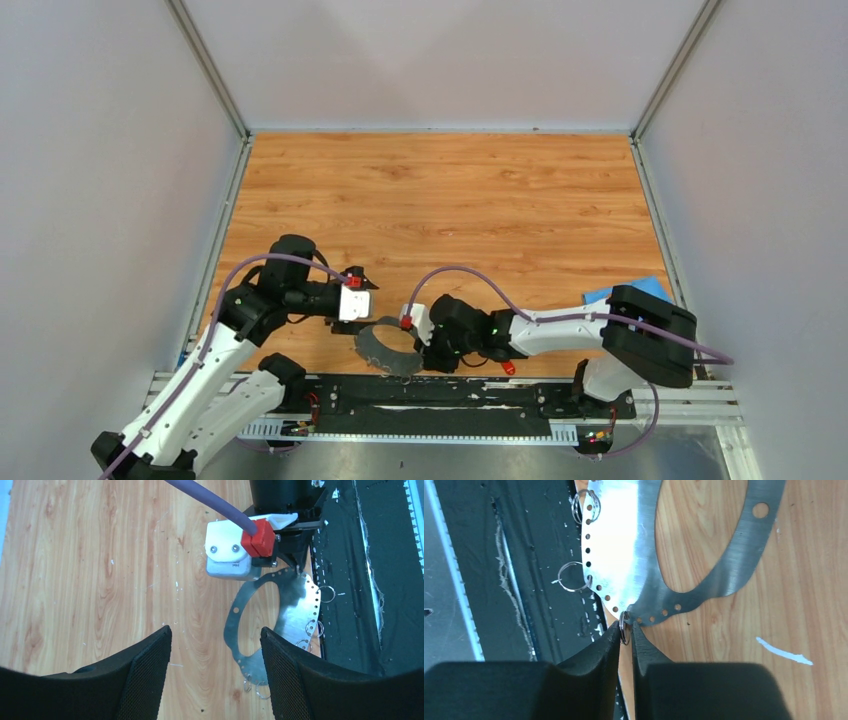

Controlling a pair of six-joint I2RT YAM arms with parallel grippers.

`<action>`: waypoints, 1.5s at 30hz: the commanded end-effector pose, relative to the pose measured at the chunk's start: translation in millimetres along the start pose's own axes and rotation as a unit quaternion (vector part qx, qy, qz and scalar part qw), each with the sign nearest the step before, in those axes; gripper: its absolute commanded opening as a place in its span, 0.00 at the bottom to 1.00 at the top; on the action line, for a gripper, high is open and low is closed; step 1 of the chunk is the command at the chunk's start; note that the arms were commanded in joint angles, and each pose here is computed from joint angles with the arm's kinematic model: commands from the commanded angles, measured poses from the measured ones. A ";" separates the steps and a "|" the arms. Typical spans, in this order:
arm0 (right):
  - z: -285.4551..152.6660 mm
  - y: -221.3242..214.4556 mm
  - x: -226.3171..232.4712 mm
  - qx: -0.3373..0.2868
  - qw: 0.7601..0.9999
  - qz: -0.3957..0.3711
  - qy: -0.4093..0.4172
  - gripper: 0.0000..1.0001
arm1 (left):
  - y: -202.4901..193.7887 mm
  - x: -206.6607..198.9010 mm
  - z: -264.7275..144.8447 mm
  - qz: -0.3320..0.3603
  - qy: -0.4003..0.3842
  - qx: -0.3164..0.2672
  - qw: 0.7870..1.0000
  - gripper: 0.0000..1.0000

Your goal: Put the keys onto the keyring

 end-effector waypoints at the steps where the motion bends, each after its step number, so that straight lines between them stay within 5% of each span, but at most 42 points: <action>1: 8.6 1.5 -4.9 -0.012 1.000 -0.007 -0.016 0.07 | 4.1 0.1 -5.3 0.003 0.012 0.001 1.000 0.72; 6: -8.3 17.0 -13.4 -0.044 0.997 -0.029 -0.053 0.00 | 20.1 0.7 -12.1 0.042 0.021 -0.026 0.999 0.73; 11: -58.8 61.5 -20.1 -0.132 0.981 -0.084 -0.116 0.00 | 59.6 3.4 -30.9 0.257 0.051 -0.085 0.961 0.56; 14: -83.5 82.2 -16.4 -0.180 0.969 -0.106 -0.129 0.00 | 75.8 6.8 -40.7 0.422 0.078 -0.090 0.898 0.44; 17: -103.9 99.1 -17.8 -0.211 0.958 -0.118 -0.153 0.00 | 82.7 11.6 -44.9 0.573 0.097 -0.068 0.811 0.32; 20: -118.6 113.3 -16.9 -0.229 0.950 -0.130 -0.167 0.00 | 97.4 12.3 -50.1 0.658 0.109 -0.068 0.742 0.10; 23: -127.0 123.8 -11.2 -0.237 0.948 -0.139 -0.162 0.00 | 117.9 12.6 -58.6 0.694 0.122 -0.085 0.704 0.07; 27: -129.7 126.3 -7.7 -0.236 0.948 -0.144 -0.156 0.00 | 144.7 17.3 -74.8 0.661 0.134 -0.114 0.730 0.34; 29: -132.1 126.4 -7.2 -0.241 0.947 -0.145 -0.156 0.00 | 155.9 20.5 -82.8 0.629 0.137 -0.126 0.755 0.28; 32: -136.6 127.2 -6.6 -0.251 0.944 -0.147 -0.157 0.00 | 172.8 25.0 -93.3 0.561 0.134 -0.152 0.802 0.02; 38: -146.0 135.3 -1.7 -0.270 0.938 -0.155 -0.154 0.00 | 201.8 26.4 -103.8 0.379 0.086 -0.219 0.895 0.00; 45: -145.4 138.0 3.3 -0.271 0.939 -0.159 -0.140 0.00 | 199.7 22.6 -99.2 0.340 0.065 -0.232 0.909 0.04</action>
Point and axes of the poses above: each gripper's point midway between its finger pads, its own z axis out along the fingers, its own x axis along the line the jaws close on, y = z × x, the point moved 1 cm from there along -z, back along the fingers, and after that the axes turned 7 degrees about z, right-handed, at the moved point
